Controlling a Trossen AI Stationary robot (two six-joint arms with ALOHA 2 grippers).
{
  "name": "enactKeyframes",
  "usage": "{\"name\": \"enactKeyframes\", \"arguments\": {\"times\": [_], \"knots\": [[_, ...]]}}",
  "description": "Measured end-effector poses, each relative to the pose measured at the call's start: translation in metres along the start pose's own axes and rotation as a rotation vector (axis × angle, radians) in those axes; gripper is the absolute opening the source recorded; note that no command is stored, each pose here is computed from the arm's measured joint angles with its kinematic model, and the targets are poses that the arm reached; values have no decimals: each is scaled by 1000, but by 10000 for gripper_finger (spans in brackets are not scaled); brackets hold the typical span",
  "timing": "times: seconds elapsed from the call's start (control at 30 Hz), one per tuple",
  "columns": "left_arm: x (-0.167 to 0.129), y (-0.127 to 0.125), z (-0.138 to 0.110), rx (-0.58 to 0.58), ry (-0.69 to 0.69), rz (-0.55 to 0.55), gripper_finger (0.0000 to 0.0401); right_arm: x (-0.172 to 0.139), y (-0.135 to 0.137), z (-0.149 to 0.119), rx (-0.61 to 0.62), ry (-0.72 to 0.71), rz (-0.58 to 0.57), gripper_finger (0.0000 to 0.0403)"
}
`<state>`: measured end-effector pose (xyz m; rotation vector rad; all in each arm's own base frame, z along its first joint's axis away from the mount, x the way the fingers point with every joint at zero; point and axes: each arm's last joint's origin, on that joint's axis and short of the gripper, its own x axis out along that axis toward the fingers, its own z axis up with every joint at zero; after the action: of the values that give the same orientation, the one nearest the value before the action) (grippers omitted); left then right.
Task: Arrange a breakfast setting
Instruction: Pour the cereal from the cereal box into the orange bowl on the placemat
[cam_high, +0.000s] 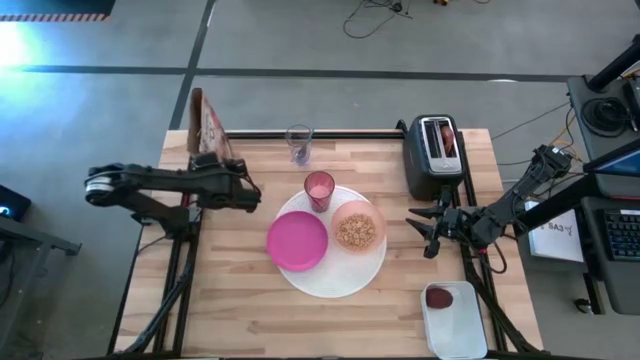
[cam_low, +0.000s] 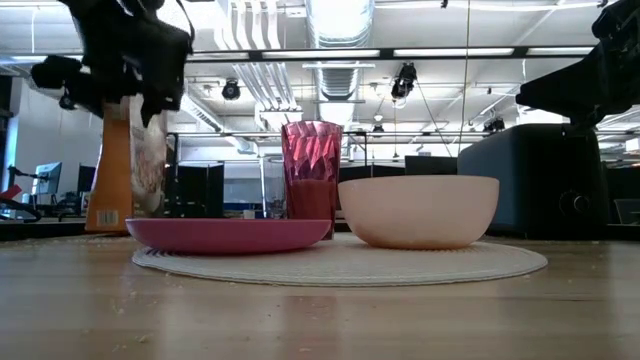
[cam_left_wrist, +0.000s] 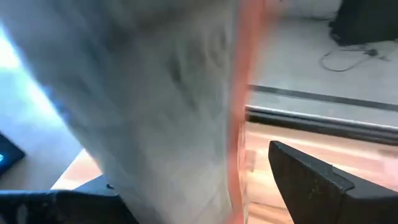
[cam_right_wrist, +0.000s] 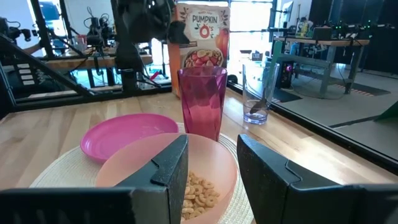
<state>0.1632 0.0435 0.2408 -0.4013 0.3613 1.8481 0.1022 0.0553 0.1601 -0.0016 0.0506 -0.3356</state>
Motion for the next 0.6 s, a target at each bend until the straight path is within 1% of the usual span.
{"name": "enactKeyframes", "arguments": {"times": [0.27, 0.6], "knots": [[-17, 7, 39, -5, -21, -113, 261, 0, 0, 0, 1, 0, 0, 128], [-34, 7, 73, 21, -63, -185, 261, 0, 0, 0, 1, 0, 0, 128]]}}
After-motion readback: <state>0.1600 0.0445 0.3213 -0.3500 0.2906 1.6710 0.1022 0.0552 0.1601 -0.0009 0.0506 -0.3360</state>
